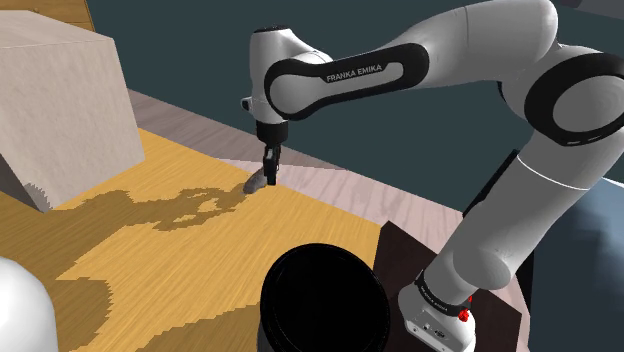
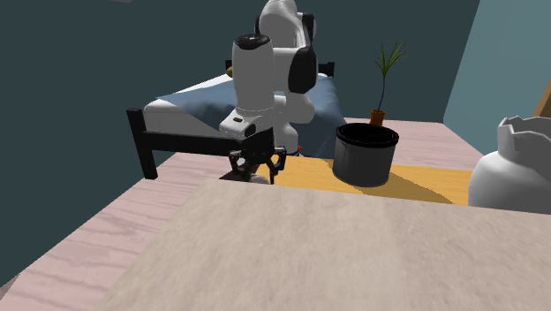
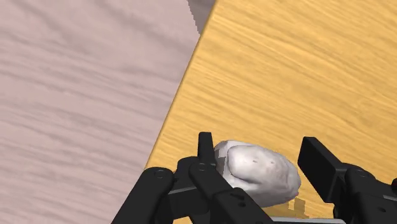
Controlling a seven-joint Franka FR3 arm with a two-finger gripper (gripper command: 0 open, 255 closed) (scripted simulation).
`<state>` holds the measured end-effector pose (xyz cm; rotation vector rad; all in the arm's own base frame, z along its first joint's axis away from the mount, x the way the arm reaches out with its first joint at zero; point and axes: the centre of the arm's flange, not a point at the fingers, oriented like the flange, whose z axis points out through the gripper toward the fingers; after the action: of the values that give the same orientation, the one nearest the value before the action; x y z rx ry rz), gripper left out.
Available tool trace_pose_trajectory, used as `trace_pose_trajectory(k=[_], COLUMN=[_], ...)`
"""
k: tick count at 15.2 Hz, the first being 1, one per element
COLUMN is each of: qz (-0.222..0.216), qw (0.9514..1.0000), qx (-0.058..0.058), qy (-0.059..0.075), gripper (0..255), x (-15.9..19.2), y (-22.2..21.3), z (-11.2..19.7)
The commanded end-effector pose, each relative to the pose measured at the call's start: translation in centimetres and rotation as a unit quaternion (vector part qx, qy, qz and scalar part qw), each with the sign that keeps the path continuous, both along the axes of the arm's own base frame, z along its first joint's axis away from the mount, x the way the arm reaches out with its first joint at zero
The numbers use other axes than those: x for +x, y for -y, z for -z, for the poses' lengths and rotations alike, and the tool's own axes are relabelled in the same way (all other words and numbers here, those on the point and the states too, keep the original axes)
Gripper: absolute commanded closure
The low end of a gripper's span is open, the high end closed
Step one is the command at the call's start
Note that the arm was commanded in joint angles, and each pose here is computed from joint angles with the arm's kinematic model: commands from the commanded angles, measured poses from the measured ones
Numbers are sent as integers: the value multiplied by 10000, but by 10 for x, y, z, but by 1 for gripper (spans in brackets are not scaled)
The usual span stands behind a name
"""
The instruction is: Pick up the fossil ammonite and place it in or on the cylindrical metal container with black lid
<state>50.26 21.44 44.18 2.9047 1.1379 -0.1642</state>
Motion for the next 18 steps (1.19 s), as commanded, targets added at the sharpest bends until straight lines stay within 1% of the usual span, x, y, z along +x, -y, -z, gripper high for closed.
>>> trace_pose_trajectory(k=[1, 6, 7, 8, 11, 12, 18], qz=[0, 0, 0, 0, 507, 597, 597], qw=[10000, 10000, 10000, 10000, 9983, 9977, 9977], qx=[-1, -1, 0, 0, 173, 204, 204], qy=[-1, -1, 0, 0, -223, -263, -263], gripper=[255, 255, 255, 0, 0, 0, 0], x=[0, 0, -1, -1, 26, 32, 27], y=[0, 0, -1, -1, -22, -26, -26], z=[-11, -37, -31, -31, -49, -52, -21])
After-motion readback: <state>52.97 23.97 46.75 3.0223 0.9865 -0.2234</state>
